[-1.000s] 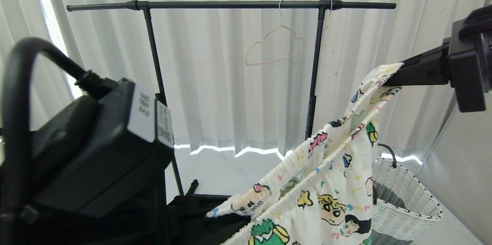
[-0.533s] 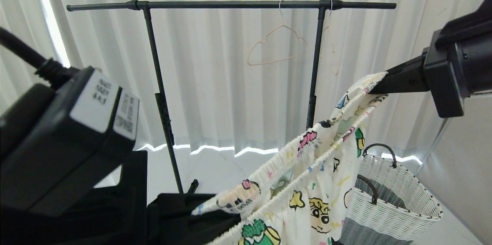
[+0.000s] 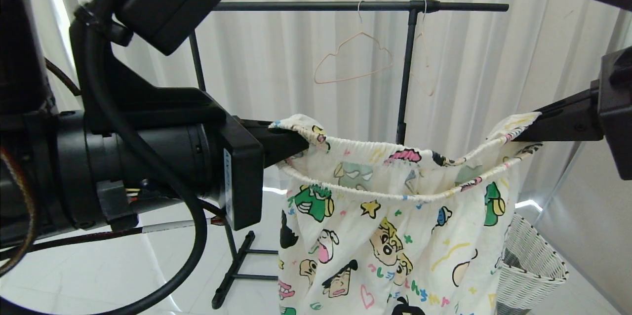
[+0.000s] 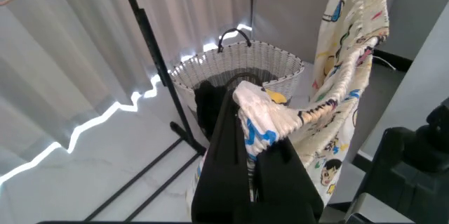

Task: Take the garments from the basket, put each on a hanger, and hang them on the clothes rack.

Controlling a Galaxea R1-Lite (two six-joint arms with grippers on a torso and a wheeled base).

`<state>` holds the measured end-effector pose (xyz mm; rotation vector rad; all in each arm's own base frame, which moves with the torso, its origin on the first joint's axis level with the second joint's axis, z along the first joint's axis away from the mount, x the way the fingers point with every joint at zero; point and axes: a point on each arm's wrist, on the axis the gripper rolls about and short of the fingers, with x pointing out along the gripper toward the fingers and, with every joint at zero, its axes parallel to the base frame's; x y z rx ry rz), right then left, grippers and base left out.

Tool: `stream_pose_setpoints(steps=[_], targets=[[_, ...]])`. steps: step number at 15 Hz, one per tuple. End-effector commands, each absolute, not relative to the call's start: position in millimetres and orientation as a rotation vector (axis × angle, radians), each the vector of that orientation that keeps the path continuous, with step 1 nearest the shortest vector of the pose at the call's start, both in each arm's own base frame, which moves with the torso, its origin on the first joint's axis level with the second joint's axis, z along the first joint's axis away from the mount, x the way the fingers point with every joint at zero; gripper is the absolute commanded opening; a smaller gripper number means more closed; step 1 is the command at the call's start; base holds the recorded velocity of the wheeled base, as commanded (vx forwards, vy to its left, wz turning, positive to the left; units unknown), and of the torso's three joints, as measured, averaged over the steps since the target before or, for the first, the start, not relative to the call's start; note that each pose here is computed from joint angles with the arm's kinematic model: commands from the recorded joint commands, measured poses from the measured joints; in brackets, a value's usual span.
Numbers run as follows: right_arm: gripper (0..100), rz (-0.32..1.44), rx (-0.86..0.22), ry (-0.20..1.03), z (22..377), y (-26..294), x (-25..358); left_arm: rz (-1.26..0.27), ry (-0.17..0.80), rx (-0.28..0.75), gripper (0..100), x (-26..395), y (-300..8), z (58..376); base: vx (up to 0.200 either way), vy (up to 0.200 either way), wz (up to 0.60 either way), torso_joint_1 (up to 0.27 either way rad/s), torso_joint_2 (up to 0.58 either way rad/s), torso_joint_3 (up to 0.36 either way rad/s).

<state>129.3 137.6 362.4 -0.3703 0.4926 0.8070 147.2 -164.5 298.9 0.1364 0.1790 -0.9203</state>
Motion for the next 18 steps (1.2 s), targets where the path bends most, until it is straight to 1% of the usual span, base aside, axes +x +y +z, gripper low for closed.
stream_pose_setpoints(steps=[1,5,6,9,12,13,14,15,16,18], targets=[[0,0.8,-0.368,0.49,363.0,135.3,127.8,-0.912,0.191,0.142,0,151.4,-166.8,296.1,0.0,0.0,0.0,0.0,0.0,0.0],[0,0.778,-0.368,0.496,360.7,125.9,123.0,-0.867,0.194,0.14,0,159.0,-159.7,295.7,0.0,0.0,0.0,0.0,0.0,0.0],[100,0.778,-0.37,0.502,358.8,124.3,121.4,-0.867,0.194,0.14,0,159.0,-159.7,295.7,0.0,0.0,0.0,0.0,0.0,0.0],[100,0.795,-0.384,0.518,352.7,121.7,114.6,-0.846,0.207,0.163,0,162.4,-162.0,290.8,0.0,0.0,0.0,0.0,0.0,0.0],[100,0.796,-0.378,0.515,352.3,118.9,111.1,-0.753,0.24,0.253,0,170.6,-156.4,274.6,0.0,0.0,0.0,0.0,0.0,0.0],[100,0.745,-0.366,0.521,352.6,114.2,114.1,-0.694,0.267,0.306,0,174.5,-147.6,263.3,0.0,0.0,0.0,0.0,0.0,0.0],[100,0.619,-0.378,0.541,350.3,105.7,121.0,-0.613,0.303,0.371,0,177.2,-132.0,248.9,0.0,0.0,0.0,0.0,0.0,0.0],[100,0.505,-0.398,0.582,347.1,96.2,125.3,-0.553,0.334,0.406,0,176.2,-114.4,238.3,0.0,0.0,0.0,0.0,0.0,0.0],[100,0.405,-0.399,0.633,342.1,84.6,130.1,-0.489,0.377,0.416,0,171.7,-95.1,226.9,0.0,0.0,0.0,0.0,0.0,0.0],[100,0.286,-0.382,0.698,328.5,64.5,131.4,-0.343,0.465,0.401,0,158.7,-58.3,206.1,0.0,0.0,0.0,0.0,0.0,0.0]])
